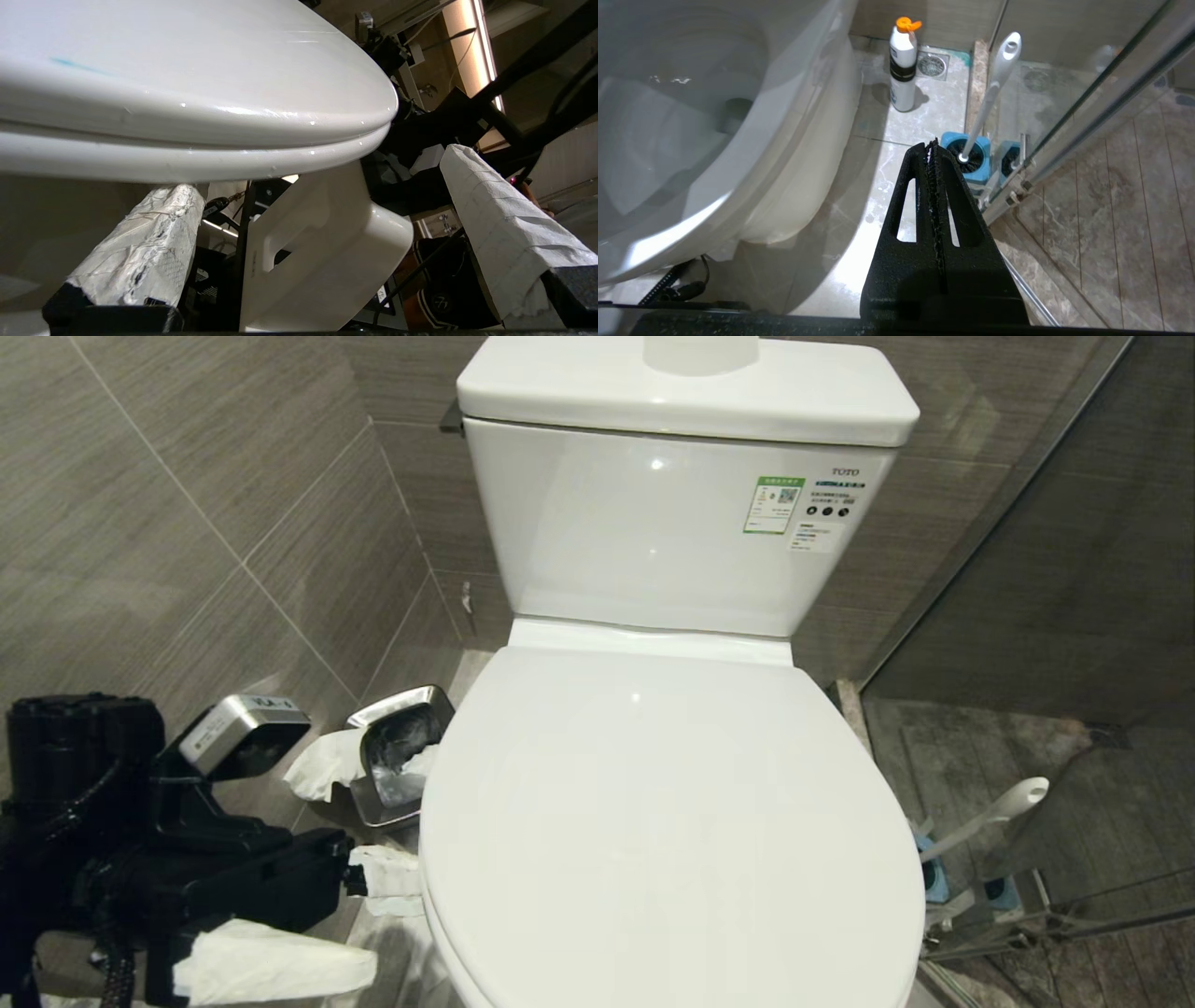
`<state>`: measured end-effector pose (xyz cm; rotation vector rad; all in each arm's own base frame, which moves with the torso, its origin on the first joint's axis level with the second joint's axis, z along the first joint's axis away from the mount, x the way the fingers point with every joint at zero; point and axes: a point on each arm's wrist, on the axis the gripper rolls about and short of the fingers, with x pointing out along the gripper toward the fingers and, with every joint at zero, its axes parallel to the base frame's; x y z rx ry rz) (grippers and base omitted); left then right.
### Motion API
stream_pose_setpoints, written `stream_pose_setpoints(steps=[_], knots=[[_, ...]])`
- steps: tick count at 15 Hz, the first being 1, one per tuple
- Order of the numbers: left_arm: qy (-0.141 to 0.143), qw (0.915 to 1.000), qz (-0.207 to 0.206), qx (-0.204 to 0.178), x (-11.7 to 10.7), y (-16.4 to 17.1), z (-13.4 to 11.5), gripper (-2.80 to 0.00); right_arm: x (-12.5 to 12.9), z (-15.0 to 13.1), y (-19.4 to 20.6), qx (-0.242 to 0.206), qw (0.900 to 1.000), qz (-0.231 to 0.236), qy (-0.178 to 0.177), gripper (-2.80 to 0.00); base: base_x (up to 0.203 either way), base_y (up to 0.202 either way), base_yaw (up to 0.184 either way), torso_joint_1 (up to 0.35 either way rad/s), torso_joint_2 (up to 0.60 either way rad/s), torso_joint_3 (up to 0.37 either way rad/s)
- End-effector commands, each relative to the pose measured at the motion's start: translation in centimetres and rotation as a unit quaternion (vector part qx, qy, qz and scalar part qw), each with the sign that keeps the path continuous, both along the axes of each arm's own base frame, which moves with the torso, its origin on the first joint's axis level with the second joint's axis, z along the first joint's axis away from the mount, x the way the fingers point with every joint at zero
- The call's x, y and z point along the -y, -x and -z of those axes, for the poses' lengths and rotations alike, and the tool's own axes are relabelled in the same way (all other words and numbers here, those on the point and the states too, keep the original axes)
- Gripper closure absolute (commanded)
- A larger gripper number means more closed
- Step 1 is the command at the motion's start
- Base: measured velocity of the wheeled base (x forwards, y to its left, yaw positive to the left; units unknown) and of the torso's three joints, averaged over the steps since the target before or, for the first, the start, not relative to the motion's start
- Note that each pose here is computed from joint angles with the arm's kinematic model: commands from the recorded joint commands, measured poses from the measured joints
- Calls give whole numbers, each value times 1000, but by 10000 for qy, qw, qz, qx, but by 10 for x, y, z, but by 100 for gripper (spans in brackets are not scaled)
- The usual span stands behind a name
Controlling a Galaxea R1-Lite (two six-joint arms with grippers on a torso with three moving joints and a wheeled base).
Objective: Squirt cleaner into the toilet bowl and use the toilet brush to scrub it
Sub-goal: Use the left hand to lift the toilet lid slightly
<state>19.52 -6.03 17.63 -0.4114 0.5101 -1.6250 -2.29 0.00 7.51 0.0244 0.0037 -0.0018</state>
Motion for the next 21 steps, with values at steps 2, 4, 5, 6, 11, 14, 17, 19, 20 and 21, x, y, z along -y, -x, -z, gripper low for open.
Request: stream_pose_setpoints(steps=[2, 4, 5, 6, 11, 14, 17, 19, 20, 21], knots=[[65, 9999, 144, -44, -4, 13, -4, -280, 0, 0, 0, 3, 10000, -1, -1, 0, 0, 0, 0, 0, 0, 0], [62, 9999, 144, -64, -4, 13, -4, -280, 0, 0, 0, -4, 10000, -1, -1, 0, 0, 0, 0, 0, 0, 0], [63, 9999, 144, -57, -4, 13, -4, -280, 0, 0, 0, 3, 10000, -1, -1, 0, 0, 0, 0, 0, 0, 0], [65, 9999, 144, -41, -4, 13, -5, -280, 0, 0, 0, 3, 10000, -1, -1, 0, 0, 0, 0, 0, 0, 0], [88, 9998, 153, 93, -3, 13, -11, -280, 0, 0, 0, 0, 10000, -1, -1, 0, 0, 0, 0, 0, 0, 0], [107, 9996, 146, 200, -3, 11, -17, -280, 0, 0, 0, -4, 10000, -1, -1, 0, 0, 0, 0, 0, 0, 0], [118, 9995, 162, 264, -3, 9, -20, -280, 0, 0, 0, -4, 10000, -1, -1, 0, 0, 0, 0, 0, 0, 0], [128, 9993, 162, 321, -2, 6, -24, -280, 0, 0, 0, -4, 10000, -1, -1, 0, 0, 0, 0, 0, 0, 0], [136, 9991, 162, 368, -2, 4, -27, -280, 0, 0, 0, 3, 10000, -1, -1, 0, 0, 0, 0, 0, 0, 0], [143, 9989, 156, 410, -2, 3, -31, -280, 0, 0, 0, -4, 10000, -1, -1, 0, 0, 0, 0, 0, 0, 0]])
